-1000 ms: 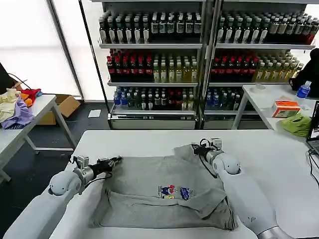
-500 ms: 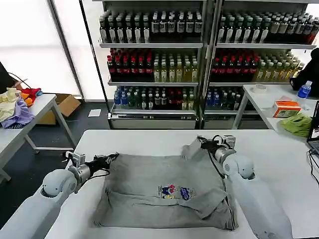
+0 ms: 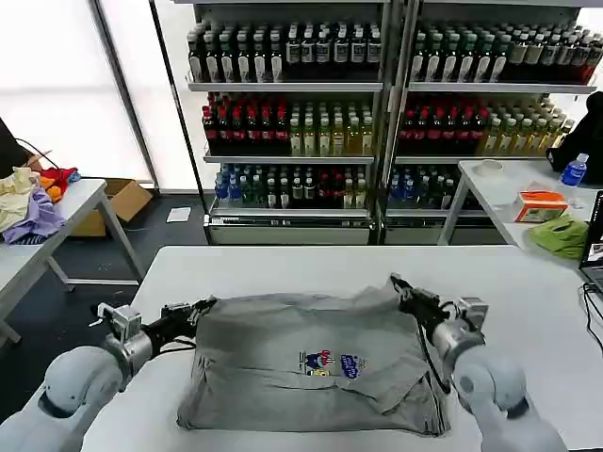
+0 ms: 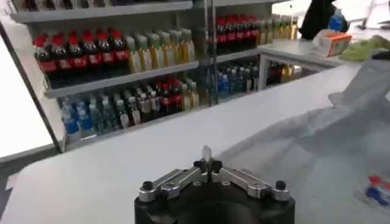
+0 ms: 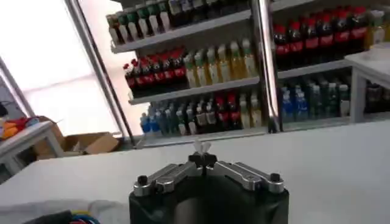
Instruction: Fold and organize the clothes.
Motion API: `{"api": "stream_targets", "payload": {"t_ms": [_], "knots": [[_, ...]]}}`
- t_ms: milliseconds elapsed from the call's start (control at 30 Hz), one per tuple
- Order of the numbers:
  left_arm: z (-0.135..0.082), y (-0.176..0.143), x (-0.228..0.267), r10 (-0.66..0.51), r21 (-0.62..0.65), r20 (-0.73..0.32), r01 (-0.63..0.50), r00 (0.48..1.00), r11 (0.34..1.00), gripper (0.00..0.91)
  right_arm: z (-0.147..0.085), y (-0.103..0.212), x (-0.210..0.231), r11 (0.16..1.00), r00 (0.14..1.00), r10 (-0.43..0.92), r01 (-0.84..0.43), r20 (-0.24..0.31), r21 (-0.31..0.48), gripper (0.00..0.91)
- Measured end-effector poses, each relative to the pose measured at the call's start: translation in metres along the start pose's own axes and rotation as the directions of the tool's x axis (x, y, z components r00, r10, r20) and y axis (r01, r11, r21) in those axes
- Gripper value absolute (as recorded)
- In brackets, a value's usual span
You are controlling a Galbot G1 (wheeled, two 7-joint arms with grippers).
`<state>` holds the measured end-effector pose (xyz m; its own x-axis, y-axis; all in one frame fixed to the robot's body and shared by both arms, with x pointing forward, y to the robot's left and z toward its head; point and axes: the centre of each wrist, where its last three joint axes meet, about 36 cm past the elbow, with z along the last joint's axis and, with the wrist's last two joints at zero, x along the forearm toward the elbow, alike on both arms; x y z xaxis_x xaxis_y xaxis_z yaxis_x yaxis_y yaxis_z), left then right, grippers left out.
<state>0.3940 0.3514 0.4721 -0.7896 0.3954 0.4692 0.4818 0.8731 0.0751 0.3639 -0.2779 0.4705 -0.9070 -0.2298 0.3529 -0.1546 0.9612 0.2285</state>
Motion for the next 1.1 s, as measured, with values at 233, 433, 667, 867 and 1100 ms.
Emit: {"api": "stream_targets", "payload": {"t_ms": [233,433,667,867,1100], "knots": [[0.029,-0.020,0.039,-0.049,-0.025,-0.072,0.048,0.996,0.999,0.030,0.034,0.005,0.048,0.998,0.995,0.058,-0.058,-0.085,0.005,0.000],[0.055,-0.035,0.060,-0.069,-0.035,-0.159,0.064,0.985,0.997,0.907,0.054,0.011,0.075,0.997,0.987,0.077,-0.073,-0.139,0.033,0.907],[0.060,-0.041,0.075,-0.104,-0.052,-0.193,0.096,0.976,0.994,0.907,0.048,0.009,0.094,0.995,0.992,0.069,-0.062,-0.102,0.071,0.907],[0.056,-0.049,0.088,-0.148,-0.030,-0.168,0.144,0.975,0.989,0.907,0.048,0.002,0.101,0.994,0.999,0.054,-0.054,0.006,0.094,0.907],[0.058,-0.074,0.092,-0.186,0.077,-0.100,0.194,0.977,0.978,0.907,0.063,-0.022,0.097,0.990,0.983,0.056,-0.078,0.175,0.118,0.907]]}}
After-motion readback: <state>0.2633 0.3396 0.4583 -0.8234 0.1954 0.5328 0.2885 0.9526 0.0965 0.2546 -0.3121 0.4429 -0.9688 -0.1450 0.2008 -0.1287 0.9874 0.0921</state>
